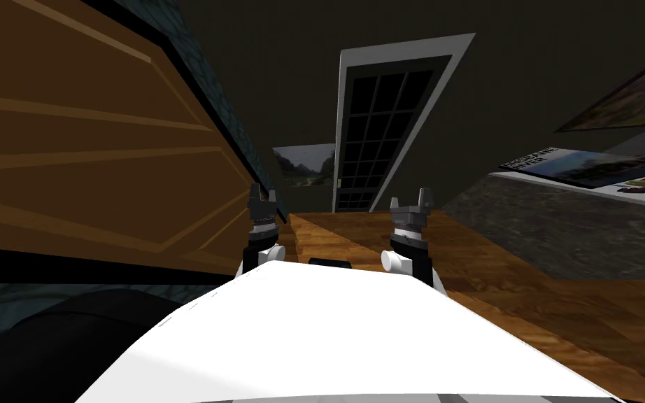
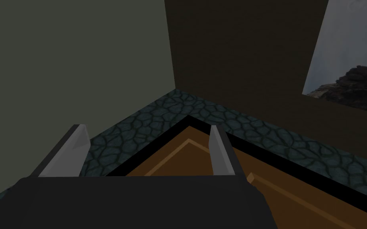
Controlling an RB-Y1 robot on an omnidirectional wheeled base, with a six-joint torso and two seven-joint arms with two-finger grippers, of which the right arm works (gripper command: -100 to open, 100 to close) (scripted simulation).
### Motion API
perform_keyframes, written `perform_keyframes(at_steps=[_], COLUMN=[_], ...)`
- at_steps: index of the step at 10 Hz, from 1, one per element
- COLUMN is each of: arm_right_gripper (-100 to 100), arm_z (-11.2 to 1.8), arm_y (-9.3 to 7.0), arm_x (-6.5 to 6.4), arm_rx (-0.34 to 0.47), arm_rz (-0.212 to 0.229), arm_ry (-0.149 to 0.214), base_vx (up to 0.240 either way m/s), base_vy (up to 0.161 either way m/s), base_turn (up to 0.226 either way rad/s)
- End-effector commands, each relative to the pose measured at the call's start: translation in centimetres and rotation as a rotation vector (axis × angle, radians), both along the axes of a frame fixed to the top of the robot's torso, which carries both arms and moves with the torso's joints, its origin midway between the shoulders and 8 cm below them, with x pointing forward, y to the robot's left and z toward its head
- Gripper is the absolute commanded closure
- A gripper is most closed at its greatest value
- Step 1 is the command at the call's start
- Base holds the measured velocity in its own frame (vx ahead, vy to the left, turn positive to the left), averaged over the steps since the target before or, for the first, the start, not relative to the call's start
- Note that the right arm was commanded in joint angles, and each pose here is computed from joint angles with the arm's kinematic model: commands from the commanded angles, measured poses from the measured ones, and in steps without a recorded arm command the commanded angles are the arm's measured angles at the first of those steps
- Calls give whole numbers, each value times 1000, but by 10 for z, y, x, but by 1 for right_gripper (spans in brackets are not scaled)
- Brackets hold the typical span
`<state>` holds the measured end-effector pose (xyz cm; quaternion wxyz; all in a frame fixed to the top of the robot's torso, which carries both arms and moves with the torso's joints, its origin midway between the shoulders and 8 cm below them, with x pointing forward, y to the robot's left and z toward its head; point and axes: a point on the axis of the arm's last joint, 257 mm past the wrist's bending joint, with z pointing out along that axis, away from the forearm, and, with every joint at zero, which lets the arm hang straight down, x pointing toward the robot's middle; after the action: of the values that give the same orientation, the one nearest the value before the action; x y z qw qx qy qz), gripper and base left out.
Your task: Pull the door open
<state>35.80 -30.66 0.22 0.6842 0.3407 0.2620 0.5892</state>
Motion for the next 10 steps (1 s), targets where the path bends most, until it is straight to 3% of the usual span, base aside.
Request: perform_keyframes(at_steps=[1, 6, 10], arm_right_gripper=[-100, -100, -100], arm_z=[-9, -36, -65], arm_y=[-1, -5, -12], arm_x=[5, 17, 29], arm_rx=[28, 119, 224], arm_rz=[28, 98, 161], arm_ry=[8, 29, 51], base_vx=[79, 117, 125], base_vy=[-87, -1, -23], base_turn=[177, 90, 118])
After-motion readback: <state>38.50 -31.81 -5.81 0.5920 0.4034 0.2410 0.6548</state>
